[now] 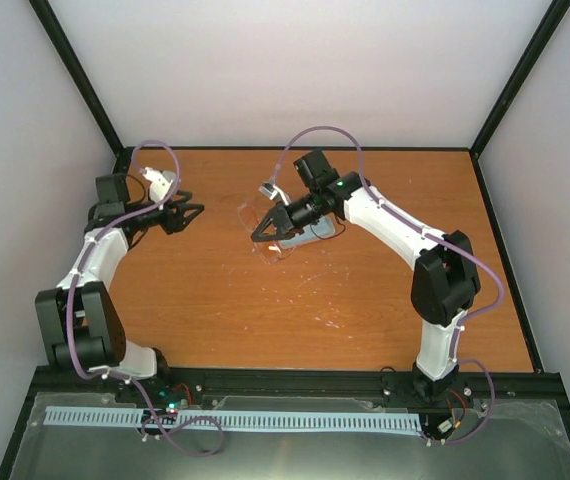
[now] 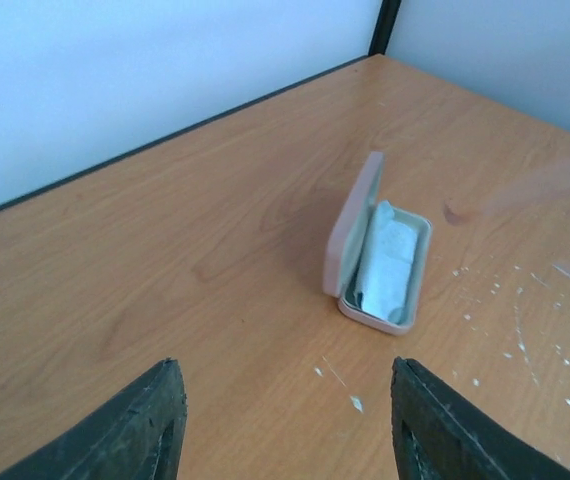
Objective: Organize the sunglasses
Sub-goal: Pick up the sunglasses from the center of the board, then fold the sunglasses.
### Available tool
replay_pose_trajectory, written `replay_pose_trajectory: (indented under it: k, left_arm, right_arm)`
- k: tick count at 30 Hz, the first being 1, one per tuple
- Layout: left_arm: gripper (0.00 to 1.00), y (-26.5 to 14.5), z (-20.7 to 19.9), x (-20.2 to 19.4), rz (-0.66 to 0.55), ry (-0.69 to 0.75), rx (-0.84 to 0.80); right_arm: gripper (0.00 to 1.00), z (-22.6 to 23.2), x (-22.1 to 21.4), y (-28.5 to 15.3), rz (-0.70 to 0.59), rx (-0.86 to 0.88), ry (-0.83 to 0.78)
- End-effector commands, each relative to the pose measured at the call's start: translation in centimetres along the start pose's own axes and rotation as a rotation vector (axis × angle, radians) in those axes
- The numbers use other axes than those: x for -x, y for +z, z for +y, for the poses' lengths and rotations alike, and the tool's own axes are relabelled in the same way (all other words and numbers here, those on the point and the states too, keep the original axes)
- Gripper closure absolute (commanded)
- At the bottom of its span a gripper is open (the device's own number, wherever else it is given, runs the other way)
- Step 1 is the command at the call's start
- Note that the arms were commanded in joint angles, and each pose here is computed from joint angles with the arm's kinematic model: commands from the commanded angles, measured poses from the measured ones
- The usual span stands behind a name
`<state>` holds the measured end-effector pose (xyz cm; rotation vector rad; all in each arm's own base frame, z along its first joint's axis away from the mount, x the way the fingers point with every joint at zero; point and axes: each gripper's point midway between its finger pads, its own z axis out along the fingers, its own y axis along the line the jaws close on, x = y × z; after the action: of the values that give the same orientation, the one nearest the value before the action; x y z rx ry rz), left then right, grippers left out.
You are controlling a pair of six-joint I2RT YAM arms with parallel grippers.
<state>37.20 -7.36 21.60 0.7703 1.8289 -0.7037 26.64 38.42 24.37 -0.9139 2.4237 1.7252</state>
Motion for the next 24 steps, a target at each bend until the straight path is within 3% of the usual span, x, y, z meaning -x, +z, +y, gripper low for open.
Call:
replay_pose_trajectory:
  k: [1, 11, 24]
  left_arm:
    - [0.43, 1.6, 1.0, 4.6, -0.076, 0.094, 0.015]
    - [0.44, 7.6, -5.2, 6.4, -0.08, 0.105, -0.178]
    - [0.49, 8.1, -7.8, 7.1, -0.093, 0.052, -0.265]
  right_arm:
    - [0.97, 2.6, -0.2, -0.3, 0.003, 0.118, -0.035]
    - [0.97, 2.8, 0.7, 0.2, -0.001, 0.145, -0.053]
    - [0.97, 1.6, 3.5, 0.4, -0.071, 0.108, -0.079]
